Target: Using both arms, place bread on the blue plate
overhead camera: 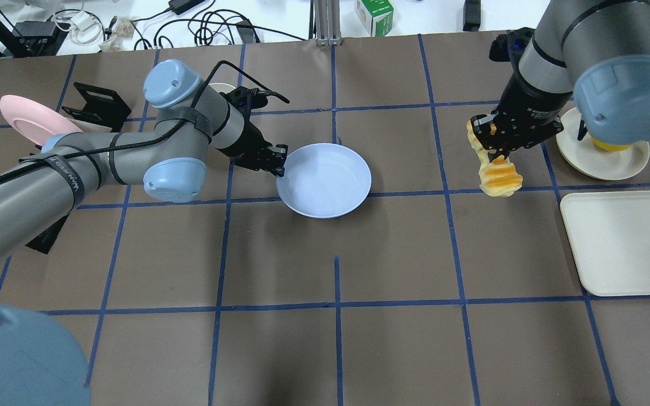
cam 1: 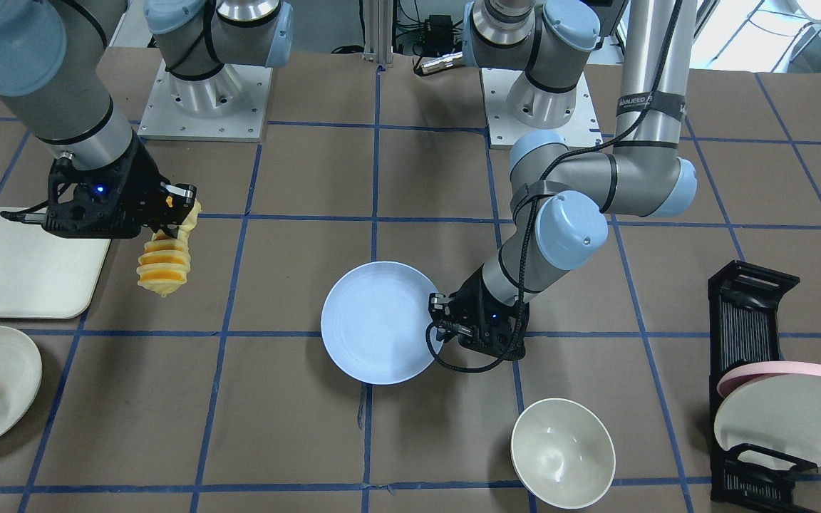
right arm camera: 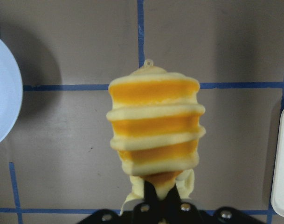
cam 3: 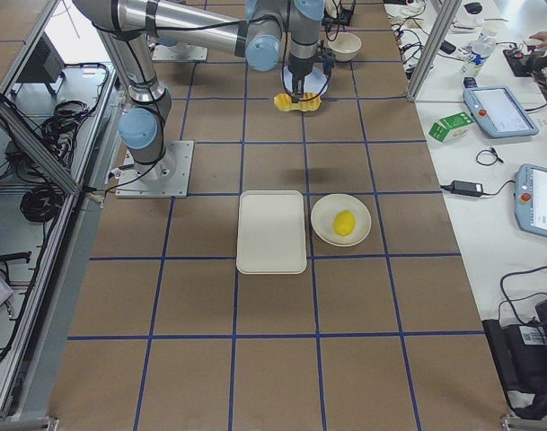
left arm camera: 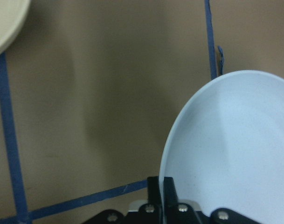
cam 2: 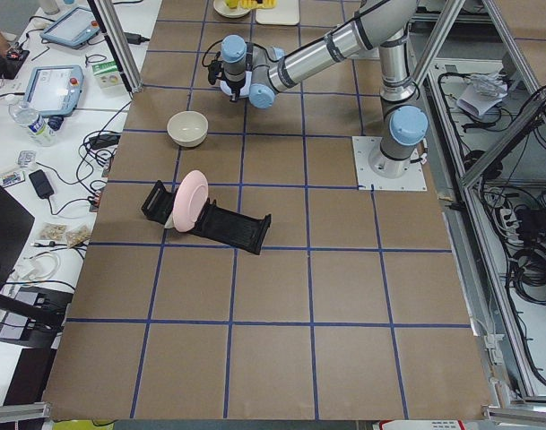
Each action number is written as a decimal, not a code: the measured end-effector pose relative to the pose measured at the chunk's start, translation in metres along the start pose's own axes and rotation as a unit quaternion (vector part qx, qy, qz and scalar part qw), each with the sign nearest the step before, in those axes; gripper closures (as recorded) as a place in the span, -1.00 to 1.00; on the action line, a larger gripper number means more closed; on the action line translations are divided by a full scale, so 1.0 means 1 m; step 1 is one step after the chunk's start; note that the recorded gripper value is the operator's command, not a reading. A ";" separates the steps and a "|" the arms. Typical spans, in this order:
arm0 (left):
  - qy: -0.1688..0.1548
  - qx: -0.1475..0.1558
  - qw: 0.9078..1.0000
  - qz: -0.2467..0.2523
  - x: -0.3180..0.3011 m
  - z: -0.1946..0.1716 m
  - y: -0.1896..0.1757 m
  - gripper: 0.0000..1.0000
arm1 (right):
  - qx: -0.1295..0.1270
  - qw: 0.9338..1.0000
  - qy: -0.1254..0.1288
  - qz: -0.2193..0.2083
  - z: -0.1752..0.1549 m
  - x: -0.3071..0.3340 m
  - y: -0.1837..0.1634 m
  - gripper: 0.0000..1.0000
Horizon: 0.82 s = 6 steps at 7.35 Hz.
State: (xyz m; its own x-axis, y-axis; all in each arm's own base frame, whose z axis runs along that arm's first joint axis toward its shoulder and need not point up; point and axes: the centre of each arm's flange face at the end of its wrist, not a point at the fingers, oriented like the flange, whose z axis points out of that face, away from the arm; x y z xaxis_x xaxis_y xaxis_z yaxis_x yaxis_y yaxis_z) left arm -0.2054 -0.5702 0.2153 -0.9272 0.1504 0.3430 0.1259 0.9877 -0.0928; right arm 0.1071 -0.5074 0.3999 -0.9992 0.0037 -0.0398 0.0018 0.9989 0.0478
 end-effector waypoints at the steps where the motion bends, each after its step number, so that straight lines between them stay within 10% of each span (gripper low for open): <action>1: 0.001 -0.004 1.000 -0.007 0.001 0.005 0.005 -1.00 | -0.002 1.000 -0.011 0.005 0.003 -0.017 0.003 0.99; 6: -0.125 -0.031 0.991 -0.034 0.015 -0.102 -0.008 -1.00 | 0.006 0.998 -0.065 0.022 0.045 -0.102 0.010 0.99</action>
State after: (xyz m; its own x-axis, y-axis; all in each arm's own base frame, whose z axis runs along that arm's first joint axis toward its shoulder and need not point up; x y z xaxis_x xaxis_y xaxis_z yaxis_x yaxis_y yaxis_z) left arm -0.1842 -0.5714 0.3168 -0.9918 0.0758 0.1030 0.0745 0.9971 -0.0164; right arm 0.2106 -0.4956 0.3598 -0.9847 0.0519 -0.1666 0.0457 0.9981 0.0407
